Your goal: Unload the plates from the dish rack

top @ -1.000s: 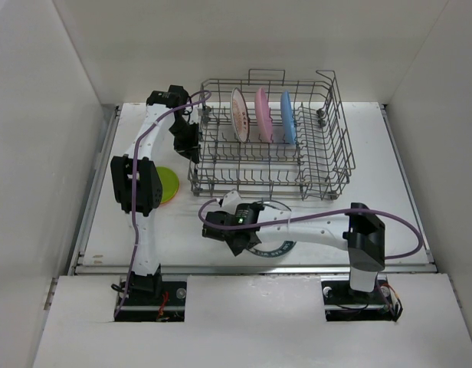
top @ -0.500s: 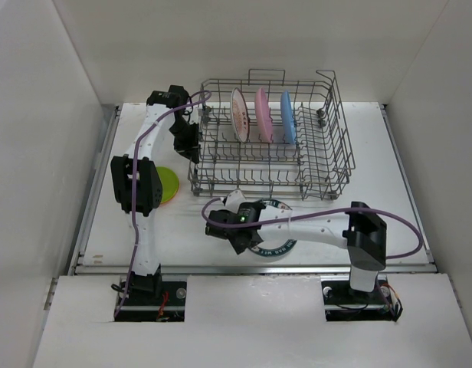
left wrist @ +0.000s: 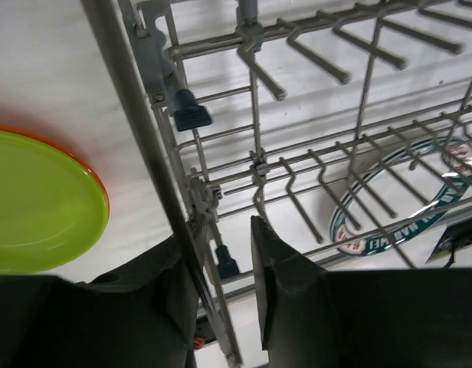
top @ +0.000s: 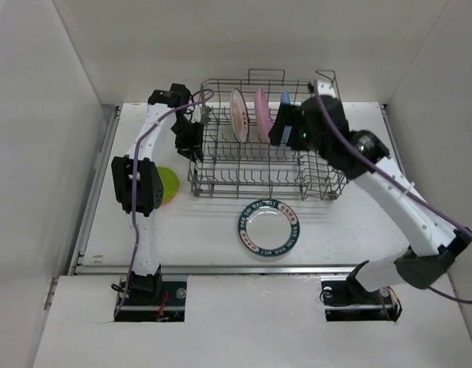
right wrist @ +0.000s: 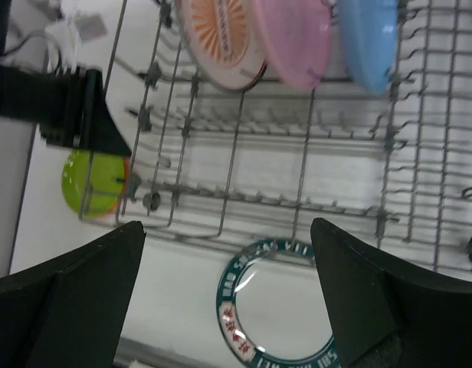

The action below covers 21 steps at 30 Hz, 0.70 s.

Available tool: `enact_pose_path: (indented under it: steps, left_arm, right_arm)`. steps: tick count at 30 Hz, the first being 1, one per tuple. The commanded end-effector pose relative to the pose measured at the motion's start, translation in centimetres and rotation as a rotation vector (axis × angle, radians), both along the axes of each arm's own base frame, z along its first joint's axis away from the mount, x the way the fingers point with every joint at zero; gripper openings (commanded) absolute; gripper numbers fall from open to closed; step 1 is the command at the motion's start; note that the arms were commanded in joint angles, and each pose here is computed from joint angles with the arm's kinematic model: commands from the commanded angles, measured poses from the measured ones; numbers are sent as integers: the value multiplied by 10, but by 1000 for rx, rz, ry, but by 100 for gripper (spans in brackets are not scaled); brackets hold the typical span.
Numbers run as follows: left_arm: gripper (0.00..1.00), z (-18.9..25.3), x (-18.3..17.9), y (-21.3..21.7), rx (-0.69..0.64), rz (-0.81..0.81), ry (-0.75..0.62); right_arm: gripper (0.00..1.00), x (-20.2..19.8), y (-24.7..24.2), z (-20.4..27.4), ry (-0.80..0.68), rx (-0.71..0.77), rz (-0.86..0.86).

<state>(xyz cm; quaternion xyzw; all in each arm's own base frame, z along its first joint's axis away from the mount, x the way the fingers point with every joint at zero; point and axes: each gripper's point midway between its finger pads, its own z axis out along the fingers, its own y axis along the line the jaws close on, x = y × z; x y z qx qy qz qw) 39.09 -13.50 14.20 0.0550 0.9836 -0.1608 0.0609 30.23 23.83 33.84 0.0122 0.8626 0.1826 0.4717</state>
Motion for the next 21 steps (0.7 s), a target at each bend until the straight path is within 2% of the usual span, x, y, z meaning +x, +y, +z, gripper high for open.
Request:
enact_pose_path:
  steps: [1,2,4,5,7,8,9,14,17,18,20,21]
  left_arm:
    - [28,41,9,-7,-21,-39,-132]
    - [30,47,9,-7,-22,-49,-154]
    - [42,52,9,-5,-10,-54,-165]
    - [45,56,9,-2,0,-66,-184]
    - [47,65,8,8,32,-69,-212]
    - [53,68,8,12,49,-77,-230]
    - [57,74,4,17,71,-100,-249]
    - [61,85,-10,46,212,-142,-287]
    - [64,88,-22,61,279,-160,-301]
    - [64,89,-23,63,291,-157,-306]
    - [64,92,-28,67,302,-167,-324]
    - [68,85,-30,70,320,-178,-308]
  right_arm:
    - [95,64,4,8,-28,-1,77]
    - [95,80,-1,7,-18,-5,73]
    - [95,108,-9,2,-7,-35,70]
    - [95,135,-17,-4,3,-43,42]
    - [95,159,-25,-14,6,-71,33]
    - [95,174,-34,-8,-12,-66,15]
    - [95,191,-36,-32,27,-82,1]
    - [87,230,-57,-74,87,-120,-46]
    - [67,240,-53,-91,110,-119,-18]
    - [50,242,-46,-91,104,-107,23]
    - [28,245,-40,-92,94,-97,52]
    - [19,246,-41,-92,90,-108,59]
